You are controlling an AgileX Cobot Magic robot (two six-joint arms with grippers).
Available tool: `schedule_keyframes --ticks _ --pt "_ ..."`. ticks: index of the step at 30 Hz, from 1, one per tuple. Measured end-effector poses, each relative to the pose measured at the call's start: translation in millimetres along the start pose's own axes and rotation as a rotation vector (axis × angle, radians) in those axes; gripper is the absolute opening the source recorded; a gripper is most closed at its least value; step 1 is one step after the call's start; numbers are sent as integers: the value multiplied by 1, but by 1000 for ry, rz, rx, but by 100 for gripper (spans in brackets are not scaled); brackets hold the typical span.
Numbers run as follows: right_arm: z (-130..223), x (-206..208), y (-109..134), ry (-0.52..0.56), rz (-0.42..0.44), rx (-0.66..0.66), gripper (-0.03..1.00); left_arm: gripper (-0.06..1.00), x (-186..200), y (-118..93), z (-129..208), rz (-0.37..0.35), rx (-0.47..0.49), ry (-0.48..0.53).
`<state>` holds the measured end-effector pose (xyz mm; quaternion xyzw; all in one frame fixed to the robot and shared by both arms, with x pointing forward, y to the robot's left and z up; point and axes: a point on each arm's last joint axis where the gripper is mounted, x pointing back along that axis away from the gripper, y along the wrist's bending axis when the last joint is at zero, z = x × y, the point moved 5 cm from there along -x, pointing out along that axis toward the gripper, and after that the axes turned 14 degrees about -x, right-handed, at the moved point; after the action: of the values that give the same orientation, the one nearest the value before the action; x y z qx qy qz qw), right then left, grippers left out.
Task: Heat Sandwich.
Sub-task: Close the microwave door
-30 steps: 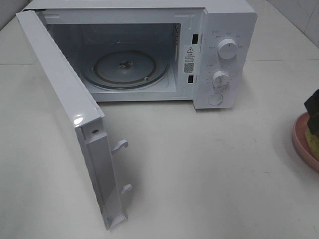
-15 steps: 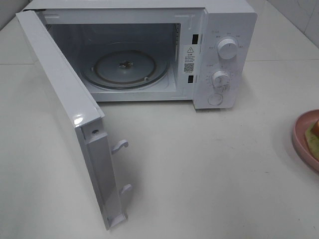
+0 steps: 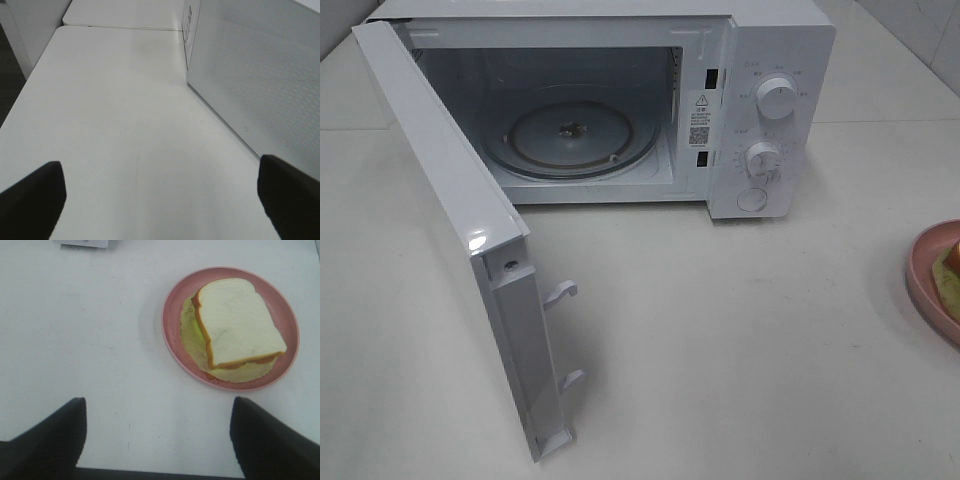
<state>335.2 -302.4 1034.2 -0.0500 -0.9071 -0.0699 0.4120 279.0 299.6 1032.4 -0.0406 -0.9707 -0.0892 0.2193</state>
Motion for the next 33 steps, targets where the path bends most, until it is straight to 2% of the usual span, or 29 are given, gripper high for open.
schedule_keyframes --ticks 6,12,18,25,33 --pt "25 3 -9 -79 -28 -7 76 97 0 0 0 0 0 0" --pt "31 14 -13 -161 -53 -9 76 97 0 0 0 0 0 0" --pt "41 18 -20 -195 -23 -62 76 97 0 0 0 0 0 0" --pt "51 33 -26 -320 -15 -127 76 97 0 0 0 0 0 0" --pt "51 33 -26 -326 -11 -135 76 97 0 0 0 0 0 0"
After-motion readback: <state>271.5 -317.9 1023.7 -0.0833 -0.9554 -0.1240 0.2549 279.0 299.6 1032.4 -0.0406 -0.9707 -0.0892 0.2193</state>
